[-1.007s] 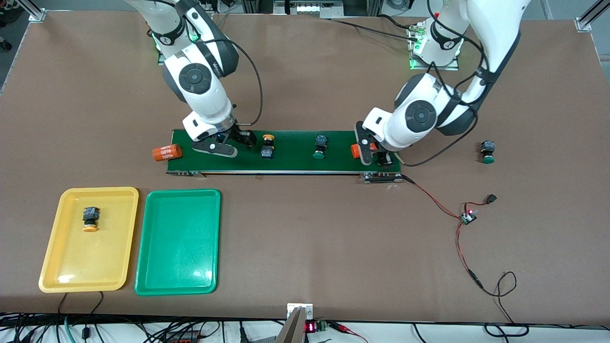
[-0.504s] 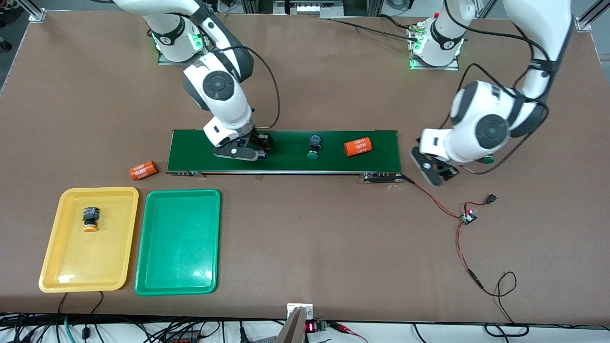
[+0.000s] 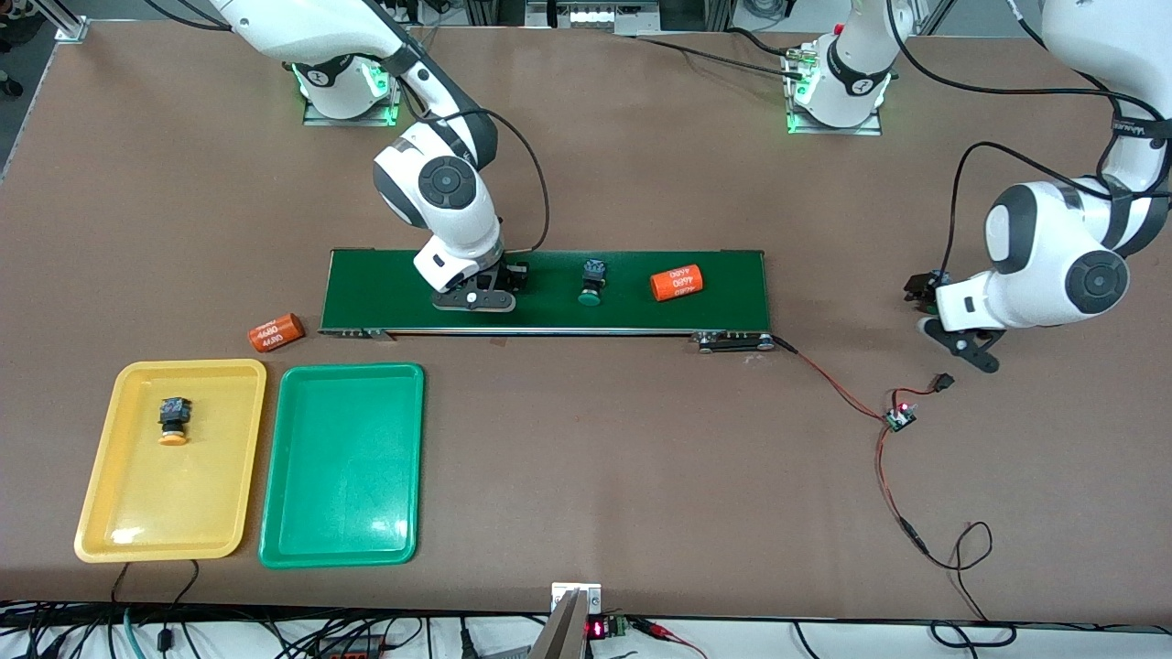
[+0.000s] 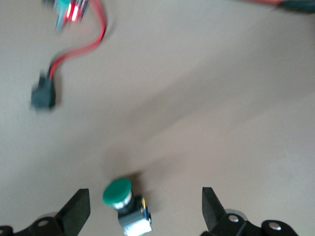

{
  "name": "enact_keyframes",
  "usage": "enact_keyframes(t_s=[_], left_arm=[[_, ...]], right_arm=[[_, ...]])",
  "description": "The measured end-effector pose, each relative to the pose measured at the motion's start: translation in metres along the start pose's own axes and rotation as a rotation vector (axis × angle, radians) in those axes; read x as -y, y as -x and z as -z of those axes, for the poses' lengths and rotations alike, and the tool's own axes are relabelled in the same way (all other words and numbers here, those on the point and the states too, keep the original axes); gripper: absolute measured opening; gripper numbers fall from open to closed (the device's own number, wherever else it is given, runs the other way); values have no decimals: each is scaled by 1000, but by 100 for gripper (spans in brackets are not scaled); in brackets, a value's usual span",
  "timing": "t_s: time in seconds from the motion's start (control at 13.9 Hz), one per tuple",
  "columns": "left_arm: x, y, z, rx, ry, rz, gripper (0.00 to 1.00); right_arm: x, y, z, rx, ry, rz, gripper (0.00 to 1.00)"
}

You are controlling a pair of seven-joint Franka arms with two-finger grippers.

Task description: Sort buttons by color to trays

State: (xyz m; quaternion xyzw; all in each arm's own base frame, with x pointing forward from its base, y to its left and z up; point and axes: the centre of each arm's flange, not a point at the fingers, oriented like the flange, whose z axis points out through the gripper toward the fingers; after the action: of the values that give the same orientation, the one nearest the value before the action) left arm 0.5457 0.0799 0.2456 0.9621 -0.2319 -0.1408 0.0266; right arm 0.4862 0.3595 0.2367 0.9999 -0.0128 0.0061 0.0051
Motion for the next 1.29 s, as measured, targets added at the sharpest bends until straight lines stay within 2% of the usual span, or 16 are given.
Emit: enact_keyframes(t_s=[0.07, 0.29, 0.58, 0.72, 0.94, 1.08, 1.29], left_arm=[[2, 9, -12, 23, 14, 93, 100], [9, 35, -42, 76, 39, 296, 100], [31, 59, -62, 16, 5, 372, 100], [30, 64, -76, -19, -14, 376, 100], [21, 69, -95, -24, -18, 353, 96], [20, 69, -97, -21, -17, 333, 77], [20, 69, -95, -25, -20, 319, 45]], right_arm=[[-5, -4, 0, -3, 2, -1, 40], [-38, -39, 22, -47, 8, 9, 40], [-140, -115, 86, -85, 69, 2, 40], [-219, -143, 85, -55, 88, 4, 40], [-347, -165, 53, 25, 19, 21, 40], [-396, -170, 33, 48, 19, 26, 40], [-431, -178, 8, 65, 29, 33, 40]])
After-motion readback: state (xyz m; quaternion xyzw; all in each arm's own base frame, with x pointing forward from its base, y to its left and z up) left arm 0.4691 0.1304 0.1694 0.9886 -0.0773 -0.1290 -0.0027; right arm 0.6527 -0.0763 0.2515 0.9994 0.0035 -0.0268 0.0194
